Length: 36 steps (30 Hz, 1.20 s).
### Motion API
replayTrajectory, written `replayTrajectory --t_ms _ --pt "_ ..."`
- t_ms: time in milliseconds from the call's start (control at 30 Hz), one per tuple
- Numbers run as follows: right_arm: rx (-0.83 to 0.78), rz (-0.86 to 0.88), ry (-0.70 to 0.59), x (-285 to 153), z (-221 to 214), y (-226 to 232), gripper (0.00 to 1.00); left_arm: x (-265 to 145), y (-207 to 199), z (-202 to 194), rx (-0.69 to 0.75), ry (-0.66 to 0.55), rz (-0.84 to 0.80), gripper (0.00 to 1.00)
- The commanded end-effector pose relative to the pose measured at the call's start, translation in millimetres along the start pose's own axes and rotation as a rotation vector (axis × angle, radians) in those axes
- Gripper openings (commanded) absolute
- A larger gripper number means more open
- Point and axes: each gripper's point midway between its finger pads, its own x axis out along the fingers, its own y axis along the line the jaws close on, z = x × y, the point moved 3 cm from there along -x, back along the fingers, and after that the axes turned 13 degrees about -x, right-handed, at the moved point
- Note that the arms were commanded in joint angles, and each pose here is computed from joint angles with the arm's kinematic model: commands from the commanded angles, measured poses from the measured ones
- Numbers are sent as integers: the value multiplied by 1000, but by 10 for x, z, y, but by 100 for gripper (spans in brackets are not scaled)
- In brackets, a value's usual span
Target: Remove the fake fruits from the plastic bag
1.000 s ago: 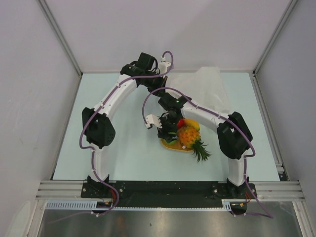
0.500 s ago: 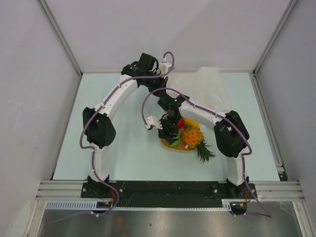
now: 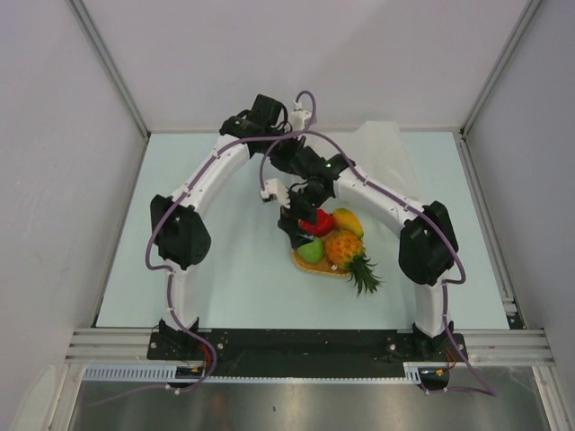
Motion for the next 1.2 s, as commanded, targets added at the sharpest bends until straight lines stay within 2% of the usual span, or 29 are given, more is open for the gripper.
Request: replayTrajectory --t_ms 0,167,200,267,300,400,467,667,833,900,1000,1167 --pt "143 -289 -211 -911 549 -272 100 -70 -203 121 17 -35 -64 0" --pt "285 -502 -254 -1528 302 -528 97 -66 -240 113 4 -29 -89 0" --pt "289 -522 -280 -1644 282 -548 89 -53 -239 99 0 -24 -93 0" --pt "406 -572 -307 -1828 43 -644 76 -62 -250 99 -4 -24 -96 0" --pt "442 -592 -331 -1893 -12 -690 62 -80 -266 106 -3 -28 -100 0" --pt "565 -644 -345 -1972 -327 -824 53 -125 -309 115 3 -33 -114 0" --pt "616 -662 -321 -1916 -509 -907 51 -176 -352 117 8 -37 -125 0" --pt "639 -638 -236 -1598 -813 -1026 47 -342 -439 87 28 -50 -129 0" --pt "638 -586 -230 -1416 -834 -1054 44 -427 -461 126 42 -75 -107 0" --pt "646 -629 -179 -1309 -882 -1111 42 -432 -478 155 52 -83 -106 0" --pt "708 -774 -89 -1258 -1093 -1285 46 -446 -525 183 69 -90 -116 0" --pt "821 -1023 -16 -1451 -1553 -1769 49 -455 -561 108 76 -69 -126 0"
